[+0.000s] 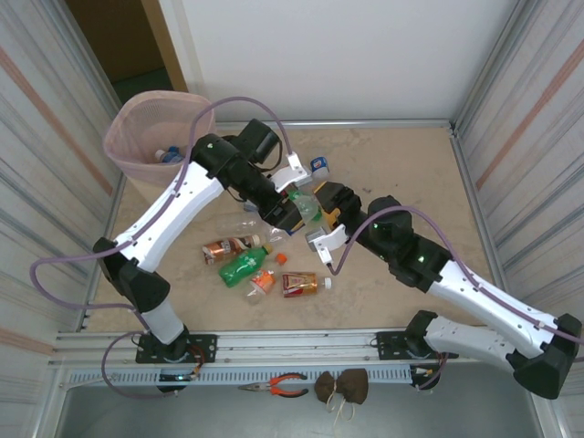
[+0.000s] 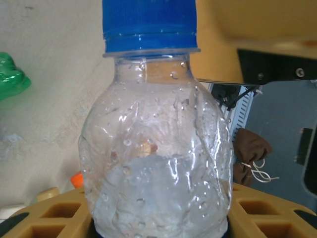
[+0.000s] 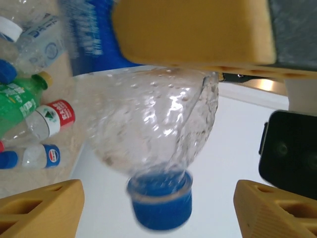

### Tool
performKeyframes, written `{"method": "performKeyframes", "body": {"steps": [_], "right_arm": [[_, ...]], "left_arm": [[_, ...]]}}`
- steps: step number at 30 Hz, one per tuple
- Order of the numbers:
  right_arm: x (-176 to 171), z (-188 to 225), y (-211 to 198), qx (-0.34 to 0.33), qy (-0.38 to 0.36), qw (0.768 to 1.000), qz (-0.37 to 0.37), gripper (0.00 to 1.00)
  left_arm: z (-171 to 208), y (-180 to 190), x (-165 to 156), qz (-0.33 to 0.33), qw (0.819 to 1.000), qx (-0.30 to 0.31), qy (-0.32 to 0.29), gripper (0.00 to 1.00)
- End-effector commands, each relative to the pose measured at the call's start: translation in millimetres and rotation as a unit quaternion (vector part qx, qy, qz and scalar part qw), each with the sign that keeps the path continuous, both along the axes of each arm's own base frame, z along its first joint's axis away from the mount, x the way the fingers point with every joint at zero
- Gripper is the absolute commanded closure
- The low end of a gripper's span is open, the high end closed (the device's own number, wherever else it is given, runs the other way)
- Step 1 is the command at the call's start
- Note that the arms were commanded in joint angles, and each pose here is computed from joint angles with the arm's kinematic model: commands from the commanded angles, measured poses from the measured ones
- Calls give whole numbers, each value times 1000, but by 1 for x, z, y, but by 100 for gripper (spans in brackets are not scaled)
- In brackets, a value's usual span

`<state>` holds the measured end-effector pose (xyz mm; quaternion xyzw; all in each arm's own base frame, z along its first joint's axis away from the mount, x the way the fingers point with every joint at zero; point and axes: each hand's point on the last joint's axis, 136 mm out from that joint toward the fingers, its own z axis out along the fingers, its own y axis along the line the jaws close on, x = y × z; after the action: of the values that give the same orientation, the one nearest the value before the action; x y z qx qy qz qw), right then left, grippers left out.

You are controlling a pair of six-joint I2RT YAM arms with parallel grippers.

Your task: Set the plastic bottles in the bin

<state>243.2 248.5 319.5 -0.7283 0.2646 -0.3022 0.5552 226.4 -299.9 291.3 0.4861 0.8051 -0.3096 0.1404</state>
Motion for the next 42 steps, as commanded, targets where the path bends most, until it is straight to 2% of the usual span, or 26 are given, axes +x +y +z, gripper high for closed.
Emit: {"method": "performKeyframes", "body": {"steps": [1,6,11,14,17,22,28,35,42], "right_arm": [[-3,15,-11,41,26,999,-17,20],[1,7,-17,77,80,993,-32,12],[10,-4,-21,103,139,984,-51,14],[14,-13,-23,111,169,978,-57,14],[17,-18,-26,116,186,974,-63,14],[18,-17,-28,123,195,971,-66,14],[17,-18,-32,119,200,970,-74,14],[12,-23,-35,103,212,969,-75,15],[11,-27,-33,100,221,967,-76,15]], "left_arm": [[14,13,17,30,999,-10,-17,51],[31,43,50,91,995,-21,-46,52],[55,88,89,165,982,-27,-93,51],[76,118,112,211,969,-55,-112,50],[97,154,134,265,952,-73,-136,51],[128,215,166,353,912,-75,-193,50],[142,276,195,430,859,-7,-277,49],[132,337,213,483,796,140,-335,49],[98,365,235,482,778,228,-333,47]]}}
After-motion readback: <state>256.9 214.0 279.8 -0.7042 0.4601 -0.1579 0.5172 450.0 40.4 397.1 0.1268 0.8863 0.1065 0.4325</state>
